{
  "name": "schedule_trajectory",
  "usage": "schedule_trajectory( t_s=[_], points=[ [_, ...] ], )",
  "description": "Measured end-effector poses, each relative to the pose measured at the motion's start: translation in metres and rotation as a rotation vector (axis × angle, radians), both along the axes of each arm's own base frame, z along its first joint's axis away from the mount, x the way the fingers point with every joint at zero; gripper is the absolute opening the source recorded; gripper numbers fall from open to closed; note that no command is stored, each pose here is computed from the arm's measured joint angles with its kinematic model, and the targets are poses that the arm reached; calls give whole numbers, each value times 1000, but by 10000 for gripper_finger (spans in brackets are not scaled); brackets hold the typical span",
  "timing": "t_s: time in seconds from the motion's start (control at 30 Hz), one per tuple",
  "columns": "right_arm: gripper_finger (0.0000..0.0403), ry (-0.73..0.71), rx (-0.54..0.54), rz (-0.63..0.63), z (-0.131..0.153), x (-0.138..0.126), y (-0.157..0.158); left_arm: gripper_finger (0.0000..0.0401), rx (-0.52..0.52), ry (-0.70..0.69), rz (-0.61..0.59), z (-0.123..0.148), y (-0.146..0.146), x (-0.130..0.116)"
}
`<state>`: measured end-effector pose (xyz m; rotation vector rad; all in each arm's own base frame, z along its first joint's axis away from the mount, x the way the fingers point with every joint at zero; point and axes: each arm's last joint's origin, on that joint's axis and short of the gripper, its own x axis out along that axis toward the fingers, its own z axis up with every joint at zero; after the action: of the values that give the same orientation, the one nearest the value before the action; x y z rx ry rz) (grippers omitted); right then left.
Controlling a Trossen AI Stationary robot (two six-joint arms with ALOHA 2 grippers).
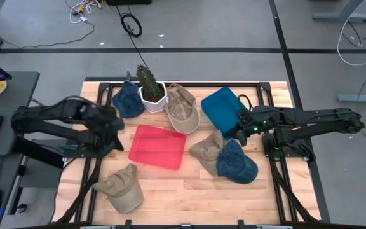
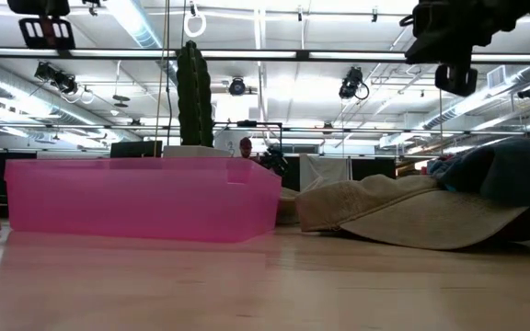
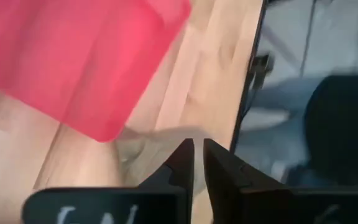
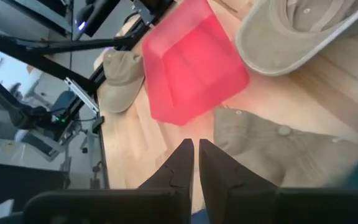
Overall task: Pick & Place hat
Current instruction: Put the bottom left brown cap into the red bin
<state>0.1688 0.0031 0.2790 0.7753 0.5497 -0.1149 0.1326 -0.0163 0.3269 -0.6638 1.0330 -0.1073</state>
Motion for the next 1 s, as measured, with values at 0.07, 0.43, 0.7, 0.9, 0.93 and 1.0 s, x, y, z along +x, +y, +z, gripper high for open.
schedule_trajectory(
  t_s=[0.07, 0.43, 0.7, 0.9, 0.93, 1.0],
  points=[
    [29, 3, -13, 8, -1, 0, 0, 24, 18, 40, -77, -6, -8, 11],
    [29, -1, -91, 52, -2, 0, 0, 50, -37, 348, -183, -31, -56, 26],
    [29, -24, -140, 70, 0, 1, 0, 181, -21, 452, -8, -39, -72, 21],
    [29, -45, -137, 66, 2, 2, 0, 255, -140, 598, 36, -70, -85, 15],
    [29, -47, -137, 66, 2, 2, 0, 260, -158, 616, 41, -77, -88, 14],
    [29, -48, -137, 66, 2, 2, 0, 266, -181, 639, 58, -87, -91, 13]
  ],
)
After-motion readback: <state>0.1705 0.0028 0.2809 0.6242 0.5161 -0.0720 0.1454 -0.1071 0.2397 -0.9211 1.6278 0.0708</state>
